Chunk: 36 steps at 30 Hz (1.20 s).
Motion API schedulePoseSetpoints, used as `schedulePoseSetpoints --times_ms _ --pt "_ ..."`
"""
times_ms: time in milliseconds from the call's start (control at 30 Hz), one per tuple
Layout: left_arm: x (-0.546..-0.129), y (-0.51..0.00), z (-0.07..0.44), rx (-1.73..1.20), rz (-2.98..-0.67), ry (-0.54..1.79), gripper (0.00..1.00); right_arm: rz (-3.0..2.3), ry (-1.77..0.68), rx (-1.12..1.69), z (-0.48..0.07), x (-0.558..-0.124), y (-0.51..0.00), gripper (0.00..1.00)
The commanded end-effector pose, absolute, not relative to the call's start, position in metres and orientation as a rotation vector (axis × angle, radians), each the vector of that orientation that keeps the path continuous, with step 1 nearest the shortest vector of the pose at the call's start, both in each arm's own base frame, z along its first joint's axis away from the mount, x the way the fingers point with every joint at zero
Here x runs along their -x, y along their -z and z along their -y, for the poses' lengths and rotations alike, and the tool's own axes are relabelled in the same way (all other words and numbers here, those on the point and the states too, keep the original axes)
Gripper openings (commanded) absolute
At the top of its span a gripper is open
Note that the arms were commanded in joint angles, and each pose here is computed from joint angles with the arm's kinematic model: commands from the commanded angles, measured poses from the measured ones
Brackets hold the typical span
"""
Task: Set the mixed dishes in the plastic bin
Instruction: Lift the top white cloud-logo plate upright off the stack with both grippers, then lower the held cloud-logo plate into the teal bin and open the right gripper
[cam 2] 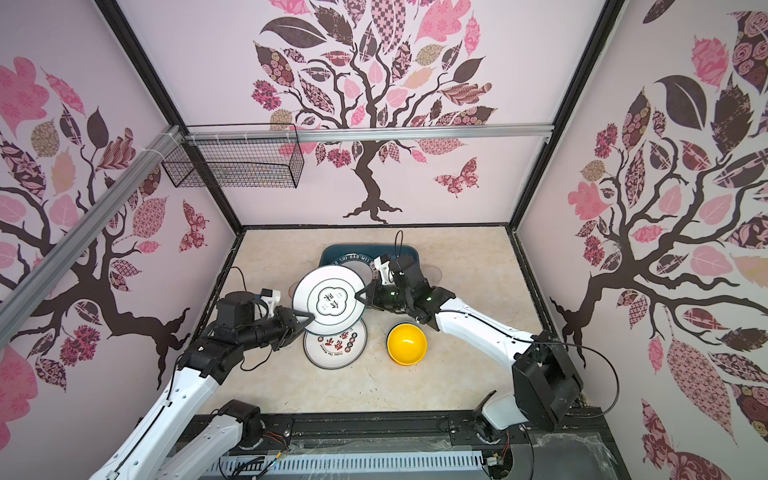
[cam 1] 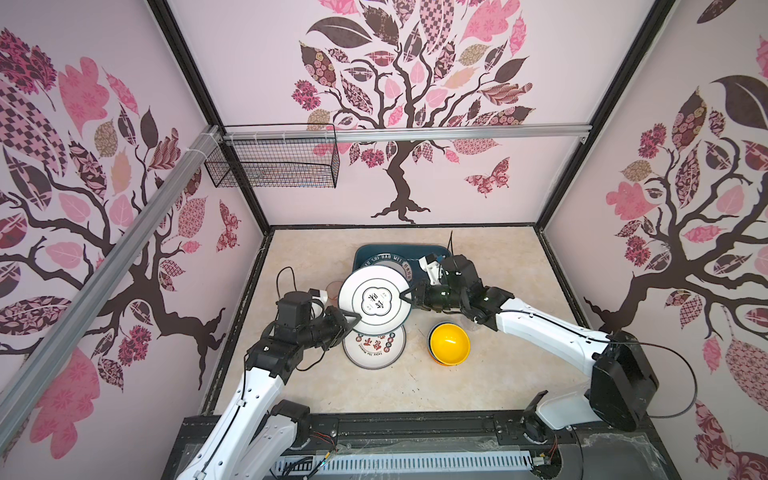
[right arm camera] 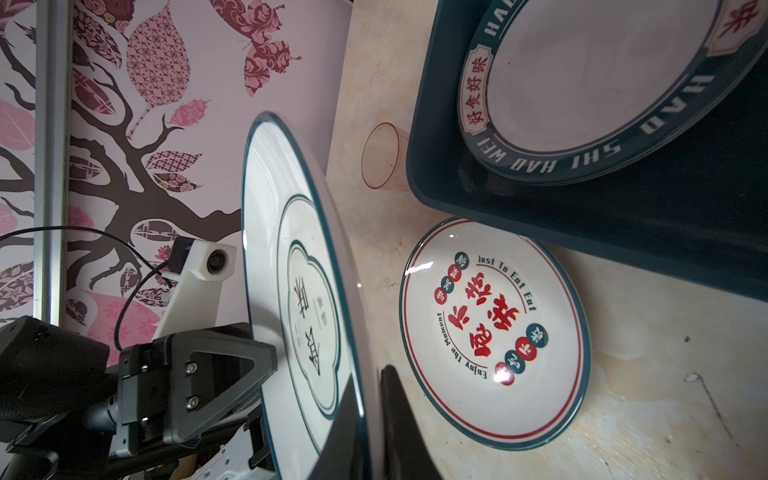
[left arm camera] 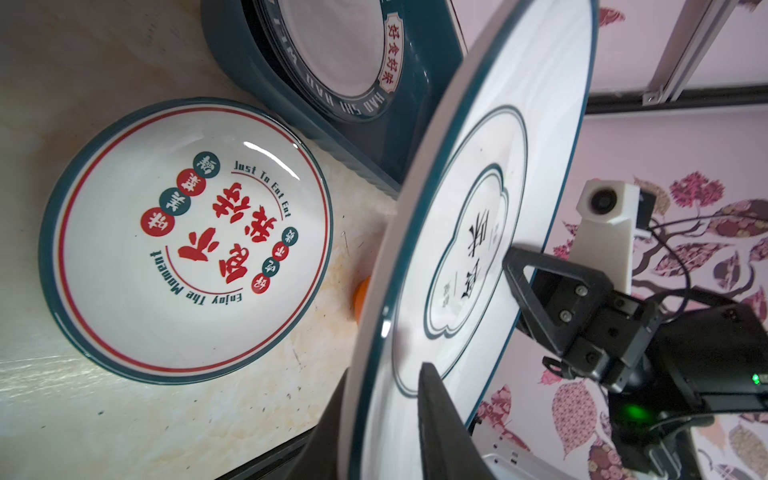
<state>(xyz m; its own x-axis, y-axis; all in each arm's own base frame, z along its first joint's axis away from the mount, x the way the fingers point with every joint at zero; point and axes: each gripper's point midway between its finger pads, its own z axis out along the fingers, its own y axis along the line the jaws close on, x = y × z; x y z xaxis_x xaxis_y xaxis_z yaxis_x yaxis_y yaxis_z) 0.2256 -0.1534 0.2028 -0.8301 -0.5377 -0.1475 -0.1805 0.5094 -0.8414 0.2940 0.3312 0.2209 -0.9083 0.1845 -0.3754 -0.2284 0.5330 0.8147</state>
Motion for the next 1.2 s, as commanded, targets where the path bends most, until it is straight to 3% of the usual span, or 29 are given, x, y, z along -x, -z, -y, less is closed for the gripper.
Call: schedulePoseSetpoints --times_ms 0,333,700,1167 --pt "-0.231 -0.232 0.152 0.503 -2.279 1.235 0.37 -2.353 -1.258 -0.015 -0.319 -0.318 -0.218 0.05" --pt "-0.218 -0.218 0.139 0.528 -2.311 1.142 0.43 -2.345 -1.154 -0.144 -0.293 -0.38 -0.208 0.04" --pt "-0.211 -0.21 0.137 0.536 -2.332 1.13 0.49 -2.413 -0.999 -0.292 -0.283 -0.454 -0.152 0.02" --pt "-0.209 -0.198 0.136 0.557 -2.356 1.12 0.49 -2.479 -0.946 -0.358 -0.29 -0.482 -0.101 0.04"
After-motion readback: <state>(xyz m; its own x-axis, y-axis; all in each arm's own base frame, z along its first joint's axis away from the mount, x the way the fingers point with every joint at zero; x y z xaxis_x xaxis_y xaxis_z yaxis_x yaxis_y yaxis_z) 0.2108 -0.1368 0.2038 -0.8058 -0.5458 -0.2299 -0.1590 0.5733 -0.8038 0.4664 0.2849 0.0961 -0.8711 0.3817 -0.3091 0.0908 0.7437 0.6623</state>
